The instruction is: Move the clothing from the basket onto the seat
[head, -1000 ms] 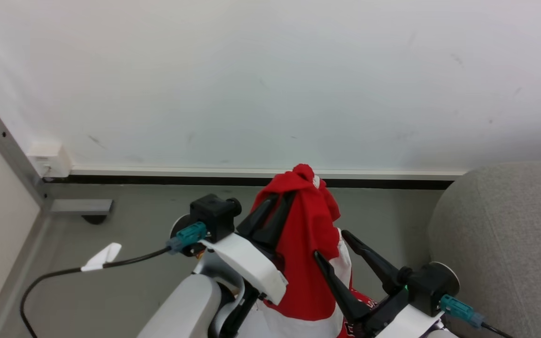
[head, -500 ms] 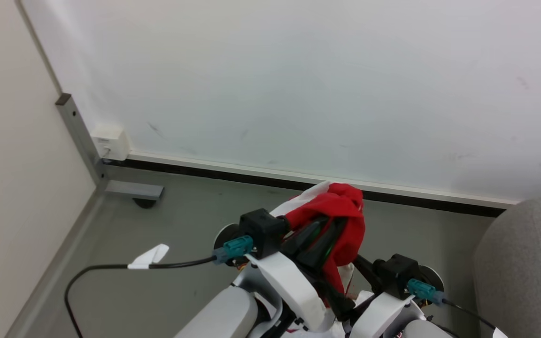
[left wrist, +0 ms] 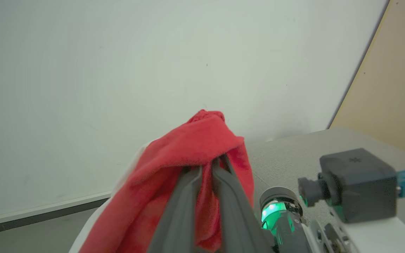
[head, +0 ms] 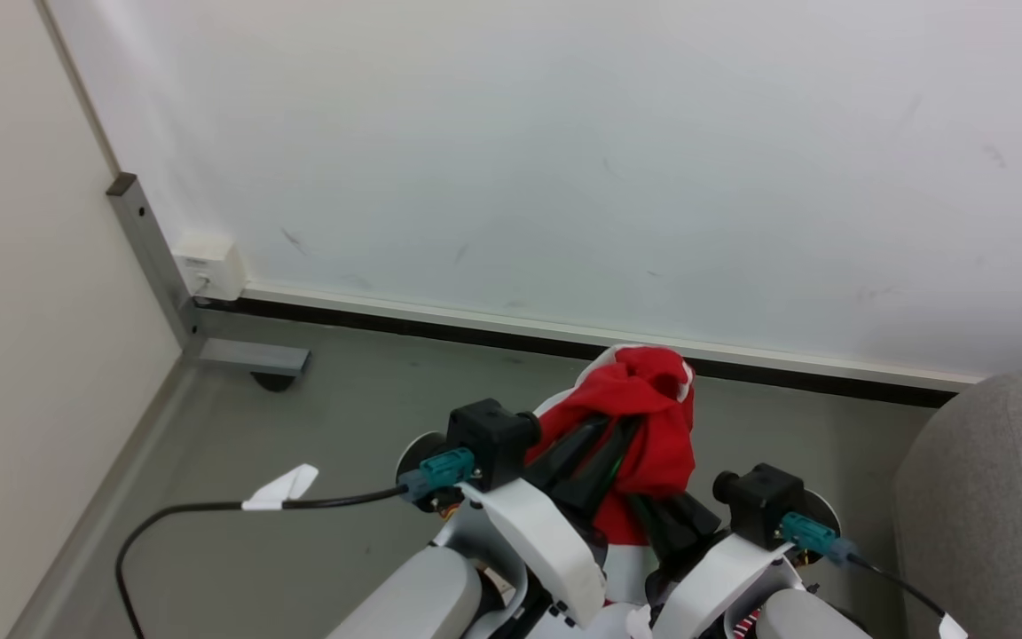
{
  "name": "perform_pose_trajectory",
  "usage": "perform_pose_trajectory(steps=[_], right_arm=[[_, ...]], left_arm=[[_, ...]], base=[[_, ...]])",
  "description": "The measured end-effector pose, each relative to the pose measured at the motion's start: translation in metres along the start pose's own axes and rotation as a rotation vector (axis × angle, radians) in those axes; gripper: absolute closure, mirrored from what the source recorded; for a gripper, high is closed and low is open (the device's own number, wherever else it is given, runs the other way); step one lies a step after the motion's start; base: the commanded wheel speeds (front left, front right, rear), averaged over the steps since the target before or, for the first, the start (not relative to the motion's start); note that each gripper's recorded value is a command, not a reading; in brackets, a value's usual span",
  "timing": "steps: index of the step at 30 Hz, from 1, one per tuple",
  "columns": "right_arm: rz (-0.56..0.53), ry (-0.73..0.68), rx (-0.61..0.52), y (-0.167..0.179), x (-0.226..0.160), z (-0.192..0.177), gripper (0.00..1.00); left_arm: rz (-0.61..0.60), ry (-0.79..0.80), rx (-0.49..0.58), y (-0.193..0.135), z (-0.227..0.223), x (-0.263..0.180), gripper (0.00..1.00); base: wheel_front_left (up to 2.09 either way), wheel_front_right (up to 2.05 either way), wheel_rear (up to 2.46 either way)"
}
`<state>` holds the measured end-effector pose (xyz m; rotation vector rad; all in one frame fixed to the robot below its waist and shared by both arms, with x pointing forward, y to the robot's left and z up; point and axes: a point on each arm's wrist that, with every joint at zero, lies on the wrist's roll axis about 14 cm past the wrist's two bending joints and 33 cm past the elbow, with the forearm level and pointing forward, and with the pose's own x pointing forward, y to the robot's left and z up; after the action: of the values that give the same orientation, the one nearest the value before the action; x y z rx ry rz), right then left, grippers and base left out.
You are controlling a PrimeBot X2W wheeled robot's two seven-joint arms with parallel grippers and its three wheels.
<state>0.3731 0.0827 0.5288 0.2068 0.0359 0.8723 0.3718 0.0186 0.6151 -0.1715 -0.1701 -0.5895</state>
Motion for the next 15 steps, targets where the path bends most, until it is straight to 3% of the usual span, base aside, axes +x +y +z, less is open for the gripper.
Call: perform_pose_trajectory(steps=[3,4,5,6,15], right_arm=[[-0.021,-0.045,0.029,-0.004,-0.003,0.011,1.0],[-0.034,-0.056,0.04,-0.007,-0.005,0.013,1.0],[-0.048,-0.071,0.047,-0.011,-0.008,0.016,1.0],[-0.061,-0.085,0.056,-0.015,-0.011,0.02,1.0],[-0.256,-0.206,0.005,-0.082,-0.055,0.056,1.0]], left_arm=[[0.008,0.004,0.003,0.003,-0.002,0.001,0.97],[0.009,0.004,0.001,0.002,-0.003,0.002,0.62],[0.008,0.006,-0.003,0.002,-0.004,0.002,0.04],[0.009,0.01,-0.012,0.001,-0.007,0.002,0.0],[-0.033,0.041,-0.031,-0.009,-0.027,0.003,0.0]], base=[[0.0,0.0,0.0],[0.0,0.0,0.0],[0.0,0.0,0.0],[0.0,0.0,0.0],[0.0,0.0,0.0]])
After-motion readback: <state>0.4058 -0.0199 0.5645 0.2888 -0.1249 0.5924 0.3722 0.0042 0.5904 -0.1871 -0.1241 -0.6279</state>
